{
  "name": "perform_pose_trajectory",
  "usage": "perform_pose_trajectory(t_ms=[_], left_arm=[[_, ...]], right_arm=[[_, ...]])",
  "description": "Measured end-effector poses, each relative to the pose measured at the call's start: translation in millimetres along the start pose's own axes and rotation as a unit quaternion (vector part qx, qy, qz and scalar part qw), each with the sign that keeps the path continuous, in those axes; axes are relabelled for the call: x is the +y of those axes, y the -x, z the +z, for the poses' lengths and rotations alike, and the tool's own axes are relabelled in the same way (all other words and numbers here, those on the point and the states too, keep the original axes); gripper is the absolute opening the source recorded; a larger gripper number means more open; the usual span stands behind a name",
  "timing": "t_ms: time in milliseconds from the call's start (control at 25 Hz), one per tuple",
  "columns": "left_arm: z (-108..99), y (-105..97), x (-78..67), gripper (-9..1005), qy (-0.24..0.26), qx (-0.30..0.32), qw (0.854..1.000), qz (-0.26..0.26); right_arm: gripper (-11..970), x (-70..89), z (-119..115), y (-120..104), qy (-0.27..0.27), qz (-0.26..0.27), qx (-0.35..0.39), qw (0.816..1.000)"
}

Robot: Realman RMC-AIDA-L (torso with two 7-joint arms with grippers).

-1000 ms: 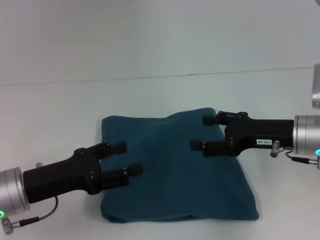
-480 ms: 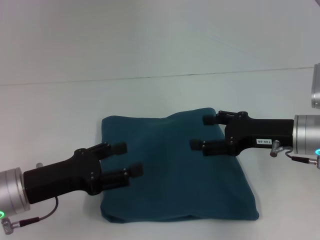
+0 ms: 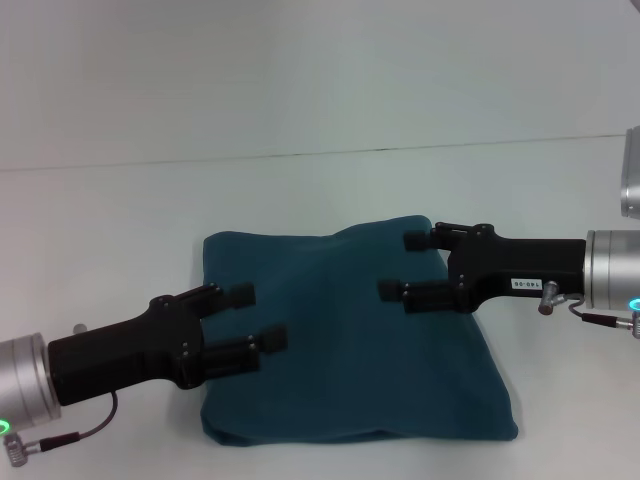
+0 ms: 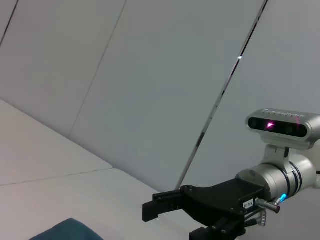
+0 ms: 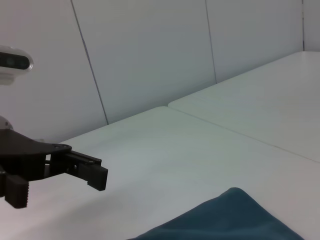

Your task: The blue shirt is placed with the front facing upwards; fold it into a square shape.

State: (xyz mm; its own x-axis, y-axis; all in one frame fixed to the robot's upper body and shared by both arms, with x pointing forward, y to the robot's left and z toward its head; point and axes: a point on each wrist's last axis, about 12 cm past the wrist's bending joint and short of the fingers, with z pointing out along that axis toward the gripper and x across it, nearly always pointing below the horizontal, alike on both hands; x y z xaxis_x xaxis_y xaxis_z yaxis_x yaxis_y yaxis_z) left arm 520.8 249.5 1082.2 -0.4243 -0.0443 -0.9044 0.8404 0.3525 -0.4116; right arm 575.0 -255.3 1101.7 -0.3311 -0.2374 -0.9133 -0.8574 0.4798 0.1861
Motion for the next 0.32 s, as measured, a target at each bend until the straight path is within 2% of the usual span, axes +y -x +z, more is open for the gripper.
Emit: perform_pose_trajectory(t_ms=[320], left_arm=[[0.5, 0.2, -0.1, 889, -0.001, 0.001, 1.0, 0.0]], right_arm=[[938, 0.4, 0.1, 0.0, 0.002, 0.0, 0.0, 1.0]])
